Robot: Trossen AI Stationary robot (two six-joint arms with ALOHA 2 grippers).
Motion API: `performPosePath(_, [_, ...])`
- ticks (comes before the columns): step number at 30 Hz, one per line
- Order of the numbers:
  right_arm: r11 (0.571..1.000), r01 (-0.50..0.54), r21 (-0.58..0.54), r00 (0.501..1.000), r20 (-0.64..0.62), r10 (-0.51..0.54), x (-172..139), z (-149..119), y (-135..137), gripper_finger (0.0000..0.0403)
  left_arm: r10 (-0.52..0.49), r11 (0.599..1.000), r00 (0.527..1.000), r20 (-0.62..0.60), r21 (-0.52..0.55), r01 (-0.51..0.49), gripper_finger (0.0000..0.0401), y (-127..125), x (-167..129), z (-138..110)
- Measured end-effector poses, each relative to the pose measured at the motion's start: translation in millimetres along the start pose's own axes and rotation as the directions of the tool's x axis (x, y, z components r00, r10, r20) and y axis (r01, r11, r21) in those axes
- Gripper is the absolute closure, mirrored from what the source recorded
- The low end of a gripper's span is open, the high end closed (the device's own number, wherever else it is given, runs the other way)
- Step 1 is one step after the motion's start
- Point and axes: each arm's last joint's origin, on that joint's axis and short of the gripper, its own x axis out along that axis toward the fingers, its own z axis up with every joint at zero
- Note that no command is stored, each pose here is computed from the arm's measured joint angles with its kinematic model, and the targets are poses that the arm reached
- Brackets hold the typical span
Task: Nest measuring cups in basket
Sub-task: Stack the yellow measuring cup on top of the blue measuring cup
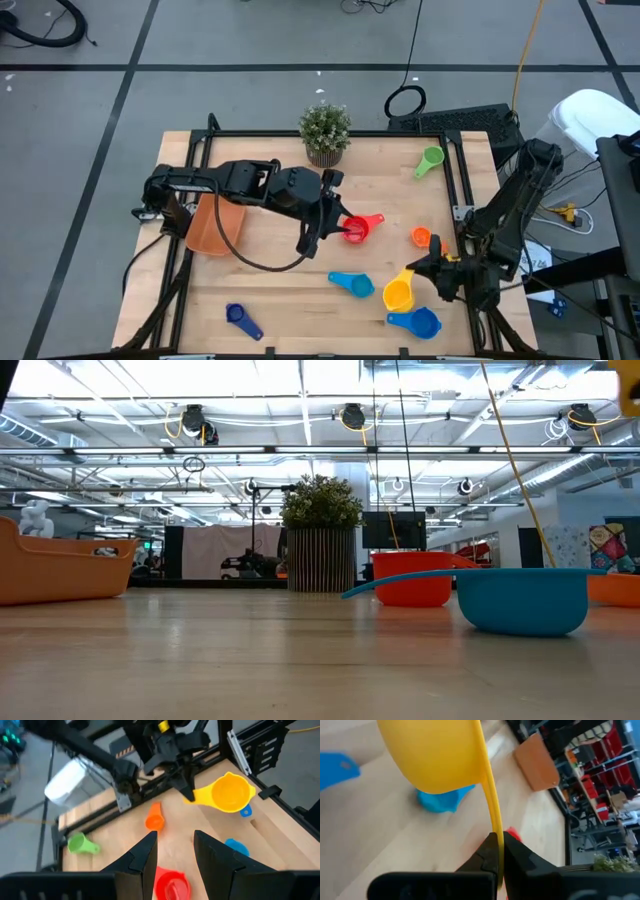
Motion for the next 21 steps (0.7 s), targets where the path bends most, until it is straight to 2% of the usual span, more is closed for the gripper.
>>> performPosePath(5, [0.999,-0.033,-0.039,0.998,-0.048,0.031,-4.9,-8.4,10.1,0.0403,-0.002,0.997,0.999,-0.050,-0.082,-0.002,0.0270,4.9,-0.2,-6.9])
performPosePath(10, [0.997,-0.071,0.028,0.997,-0.015,0.071,-15.7,-9.7,18.5,0.0403,-0.005,0.995,0.998,-0.059,-0.099,-0.001,0.0270,3.9,-0.2,-7.5])
performPosePath(14, [0.994,-0.098,0.048,0.995,0.011,0.098,-21.8,-9.4,26.0,0.0403,0.046,0.993,0.997,-0.065,-0.102,-0.052,0.0270,6.7,-4.1,-6.8])
performPosePath(21, [0.992,-0.115,-0.043,0.993,-0.019,0.114,-18.8,-10.0,48.2,0.0403,0.109,0.983,0.993,-0.053,-0.140,-0.116,0.0270,15.8,-14.8,-6.4])
